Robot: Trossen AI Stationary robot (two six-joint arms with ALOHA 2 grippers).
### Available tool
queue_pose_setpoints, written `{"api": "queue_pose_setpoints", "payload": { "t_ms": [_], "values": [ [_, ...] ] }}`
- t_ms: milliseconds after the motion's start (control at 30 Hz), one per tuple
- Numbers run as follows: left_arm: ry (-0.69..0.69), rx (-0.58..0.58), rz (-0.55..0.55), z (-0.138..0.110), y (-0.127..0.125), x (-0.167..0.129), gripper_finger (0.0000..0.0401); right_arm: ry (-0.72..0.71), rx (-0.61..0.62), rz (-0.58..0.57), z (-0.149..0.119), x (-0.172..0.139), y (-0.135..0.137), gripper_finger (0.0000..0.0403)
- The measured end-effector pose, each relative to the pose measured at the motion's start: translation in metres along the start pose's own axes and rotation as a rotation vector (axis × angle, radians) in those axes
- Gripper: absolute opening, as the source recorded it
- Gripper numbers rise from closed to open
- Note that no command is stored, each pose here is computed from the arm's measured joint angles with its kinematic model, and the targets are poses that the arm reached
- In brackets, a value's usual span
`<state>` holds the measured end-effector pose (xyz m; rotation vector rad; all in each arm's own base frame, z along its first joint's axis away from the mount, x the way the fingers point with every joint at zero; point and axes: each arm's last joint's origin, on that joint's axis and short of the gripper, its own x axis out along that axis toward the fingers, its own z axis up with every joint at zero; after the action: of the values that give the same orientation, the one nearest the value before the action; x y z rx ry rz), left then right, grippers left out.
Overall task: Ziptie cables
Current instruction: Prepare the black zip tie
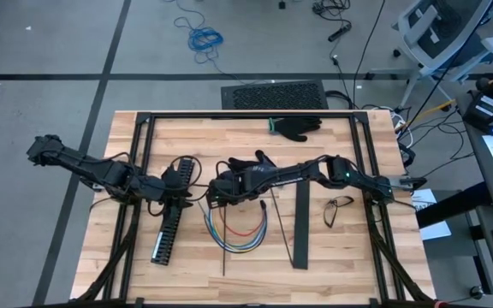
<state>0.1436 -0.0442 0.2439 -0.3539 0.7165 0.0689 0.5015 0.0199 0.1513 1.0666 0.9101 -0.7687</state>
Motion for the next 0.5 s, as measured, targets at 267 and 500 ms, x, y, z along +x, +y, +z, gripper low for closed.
{"api": "queue_pose_setpoints", "payload": {
  "t_ms": [267, 500],
  "values": [
    [0.001, 0.0, -0.002, 0.0, 0.0, 0.0, 0.0162, 0.007, 0.015, 0.012, -0.006, 0.013, 0.001, 0.0136],
    [0.002, 0.001, -0.003, 0.0, 0.0, 0.0, 0.0162, 0.012, 0.023, 0.017, -0.007, 0.013, 0.001, 0.0136]
  ]
}}
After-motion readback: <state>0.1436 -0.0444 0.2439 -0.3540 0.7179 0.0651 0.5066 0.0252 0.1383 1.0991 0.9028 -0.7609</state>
